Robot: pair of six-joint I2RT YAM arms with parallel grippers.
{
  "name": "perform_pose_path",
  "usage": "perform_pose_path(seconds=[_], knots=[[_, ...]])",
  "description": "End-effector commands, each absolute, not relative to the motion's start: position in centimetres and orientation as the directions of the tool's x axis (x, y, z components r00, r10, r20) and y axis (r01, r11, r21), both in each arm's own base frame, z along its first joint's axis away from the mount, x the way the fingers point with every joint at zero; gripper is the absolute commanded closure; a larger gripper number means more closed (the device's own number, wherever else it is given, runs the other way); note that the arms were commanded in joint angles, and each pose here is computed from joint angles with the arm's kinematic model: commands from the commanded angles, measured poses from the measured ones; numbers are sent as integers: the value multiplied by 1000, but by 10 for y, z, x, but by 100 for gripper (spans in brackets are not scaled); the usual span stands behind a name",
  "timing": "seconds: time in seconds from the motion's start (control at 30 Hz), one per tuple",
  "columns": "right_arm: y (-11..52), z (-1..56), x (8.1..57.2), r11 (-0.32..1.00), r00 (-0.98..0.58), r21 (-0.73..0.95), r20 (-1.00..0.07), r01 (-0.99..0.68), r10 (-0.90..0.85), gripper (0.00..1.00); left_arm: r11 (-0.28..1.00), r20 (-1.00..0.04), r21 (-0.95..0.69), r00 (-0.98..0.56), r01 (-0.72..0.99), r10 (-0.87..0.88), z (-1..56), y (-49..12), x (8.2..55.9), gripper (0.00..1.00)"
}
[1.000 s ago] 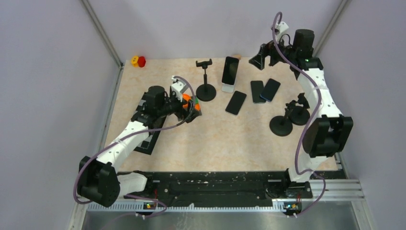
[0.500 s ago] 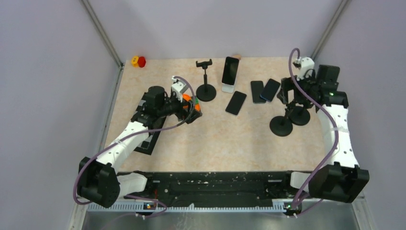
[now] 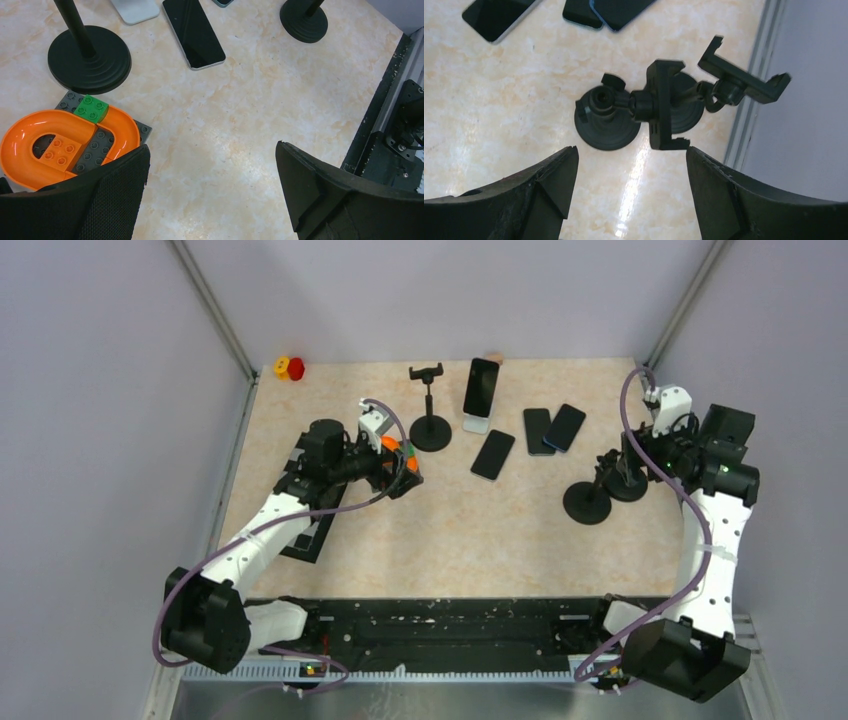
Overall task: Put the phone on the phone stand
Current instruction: Pick up the phone stand at the center of the board.
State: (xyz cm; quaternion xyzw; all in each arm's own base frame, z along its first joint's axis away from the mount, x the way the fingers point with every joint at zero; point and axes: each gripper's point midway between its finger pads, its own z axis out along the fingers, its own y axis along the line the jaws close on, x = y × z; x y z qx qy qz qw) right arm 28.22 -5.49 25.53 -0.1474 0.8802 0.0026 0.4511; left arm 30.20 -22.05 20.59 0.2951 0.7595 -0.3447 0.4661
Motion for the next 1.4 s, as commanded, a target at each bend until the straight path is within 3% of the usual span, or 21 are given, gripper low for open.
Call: perform_pose_path(seconds=[0.0, 0.4, 0.57, 0.83, 1.0, 1.17, 1.37], knots=[[-53, 240, 276, 941, -576, -125, -763, -315, -294, 21, 565, -945, -208, -312, 799, 93, 237, -225, 306, 1], [-48, 223, 292, 910, -550, -103, -768, -401, -330, 44, 562, -945, -207, -312, 801, 97, 237, -225, 305, 1], [-48, 216, 291, 900, -544, -116, -762, -421, -352, 47, 564, -945, -206, -312, 800, 97, 237, -224, 306, 1], [-44, 253, 289, 884, -442, -204, -805, -420, -396, 45, 564, -944, -206, -314, 799, 99, 236, -224, 306, 1], [-46, 272, 291, 882, -411, -240, -814, -405, -410, 35, 565, -943, -208, -317, 798, 100, 235, -224, 306, 1], [-53, 265, 300, 886, -447, -229, -795, -403, -409, 26, 563, -945, -205, -312, 800, 99, 236, -224, 305, 1], [-63, 243, 316, 881, -493, -206, -763, -425, -417, 25, 560, -944, -207, -315, 802, 102, 235, -225, 305, 1]])
